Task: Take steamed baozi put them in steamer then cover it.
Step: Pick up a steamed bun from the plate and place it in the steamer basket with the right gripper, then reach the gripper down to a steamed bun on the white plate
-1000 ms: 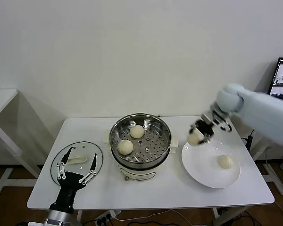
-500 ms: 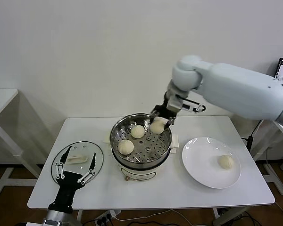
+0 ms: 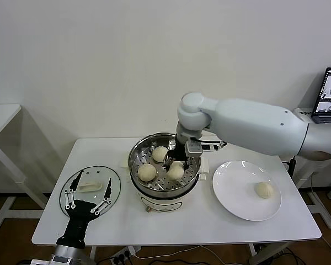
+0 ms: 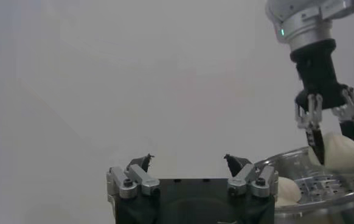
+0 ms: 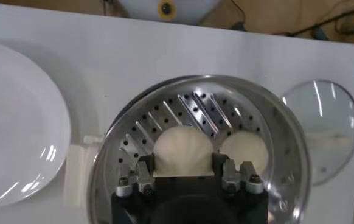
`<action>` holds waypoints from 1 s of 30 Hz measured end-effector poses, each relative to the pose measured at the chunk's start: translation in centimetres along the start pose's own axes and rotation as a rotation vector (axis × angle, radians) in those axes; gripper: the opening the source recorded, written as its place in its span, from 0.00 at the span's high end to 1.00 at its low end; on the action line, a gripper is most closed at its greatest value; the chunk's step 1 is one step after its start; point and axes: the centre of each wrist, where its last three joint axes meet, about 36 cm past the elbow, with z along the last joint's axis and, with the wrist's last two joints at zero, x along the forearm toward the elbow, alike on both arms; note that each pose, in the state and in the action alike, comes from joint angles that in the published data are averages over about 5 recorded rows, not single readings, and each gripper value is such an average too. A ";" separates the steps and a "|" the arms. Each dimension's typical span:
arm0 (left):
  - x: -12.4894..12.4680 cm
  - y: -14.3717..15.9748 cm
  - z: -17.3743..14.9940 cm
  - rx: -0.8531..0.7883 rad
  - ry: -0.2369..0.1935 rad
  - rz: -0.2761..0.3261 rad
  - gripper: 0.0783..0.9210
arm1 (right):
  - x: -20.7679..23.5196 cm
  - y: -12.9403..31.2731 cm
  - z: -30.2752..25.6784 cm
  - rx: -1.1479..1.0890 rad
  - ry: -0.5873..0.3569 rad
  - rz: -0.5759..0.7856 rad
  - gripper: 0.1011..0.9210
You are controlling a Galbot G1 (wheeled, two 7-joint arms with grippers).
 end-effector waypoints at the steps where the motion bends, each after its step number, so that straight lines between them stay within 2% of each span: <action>1: 0.0 0.0 0.0 0.000 0.000 -0.001 0.12 | -0.4 -0.1 -0.1 0.009 -0.003 -0.002 0.34; 14: 0.1 0.2 0.0 -0.002 -0.004 -0.006 0.12 | -3.4 -0.5 -0.6 0.074 -0.016 -0.028 0.29; 18: 0.0 0.2 -0.1 -0.002 -0.005 -0.008 0.12 | -3.8 -0.3 -0.7 0.078 -0.011 -0.030 0.20; 22: 0.0 0.4 -0.1 -0.003 -0.006 -0.011 0.12 | -3.8 -0.2 -0.6 0.078 0.000 -0.026 0.13; 30: -0.2 0.5 -0.1 -0.001 -0.009 -0.015 0.12 | -1.9 0.4 -0.1 0.054 0.040 -0.001 0.12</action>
